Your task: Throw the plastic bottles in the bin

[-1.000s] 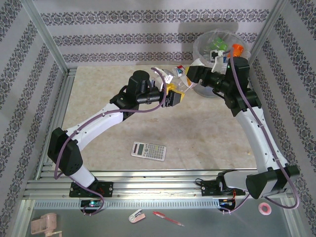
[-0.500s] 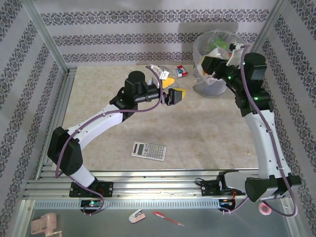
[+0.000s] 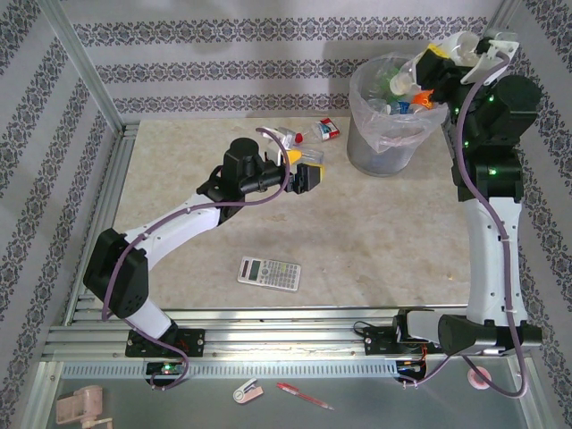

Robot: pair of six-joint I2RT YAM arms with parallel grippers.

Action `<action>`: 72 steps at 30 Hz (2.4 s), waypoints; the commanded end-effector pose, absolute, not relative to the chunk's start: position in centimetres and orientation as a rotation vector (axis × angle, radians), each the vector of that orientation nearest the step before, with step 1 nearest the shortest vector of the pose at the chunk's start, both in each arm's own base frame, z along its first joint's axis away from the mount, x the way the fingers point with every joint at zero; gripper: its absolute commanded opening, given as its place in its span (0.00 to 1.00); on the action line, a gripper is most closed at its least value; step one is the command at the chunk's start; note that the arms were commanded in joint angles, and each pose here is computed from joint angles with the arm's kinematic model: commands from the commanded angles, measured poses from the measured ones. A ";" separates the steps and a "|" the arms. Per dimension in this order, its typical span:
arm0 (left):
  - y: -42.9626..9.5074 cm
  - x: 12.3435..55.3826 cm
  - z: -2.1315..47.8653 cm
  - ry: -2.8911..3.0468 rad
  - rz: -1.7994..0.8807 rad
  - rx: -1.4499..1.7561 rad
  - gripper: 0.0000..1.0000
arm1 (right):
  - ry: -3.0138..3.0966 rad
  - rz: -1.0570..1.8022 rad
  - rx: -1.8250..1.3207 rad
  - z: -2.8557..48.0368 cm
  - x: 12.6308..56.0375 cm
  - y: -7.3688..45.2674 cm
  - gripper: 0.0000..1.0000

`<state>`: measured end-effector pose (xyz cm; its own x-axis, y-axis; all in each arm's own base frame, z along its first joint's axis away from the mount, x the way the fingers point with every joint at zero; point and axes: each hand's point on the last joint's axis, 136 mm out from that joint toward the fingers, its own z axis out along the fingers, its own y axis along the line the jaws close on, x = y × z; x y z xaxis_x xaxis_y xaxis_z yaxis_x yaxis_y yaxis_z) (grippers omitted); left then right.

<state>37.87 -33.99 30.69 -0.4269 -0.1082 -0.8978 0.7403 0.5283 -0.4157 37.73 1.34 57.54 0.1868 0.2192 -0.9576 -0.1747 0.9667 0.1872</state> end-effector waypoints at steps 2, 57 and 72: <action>-32.7 37.9 33.0 1.694 -1.030 0.484 1.00 | 1.077 0.169 0.011 64.3 35.0 0.2 0.39; -28.1 46.1 21.1 2.328 -0.759 -0.025 1.00 | 1.518 0.244 -0.158 53.2 37.8 2.5 0.97; -27.5 52.2 14.7 2.433 -0.880 -0.444 1.00 | 1.570 0.281 -0.244 50.9 34.5 5.2 0.98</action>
<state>50.83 -27.44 14.58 -0.8313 -0.3657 -0.4186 -0.0508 0.7999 -0.5980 35.29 4.54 51.28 -0.0146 0.0456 -0.9989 -0.3016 0.9522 0.0479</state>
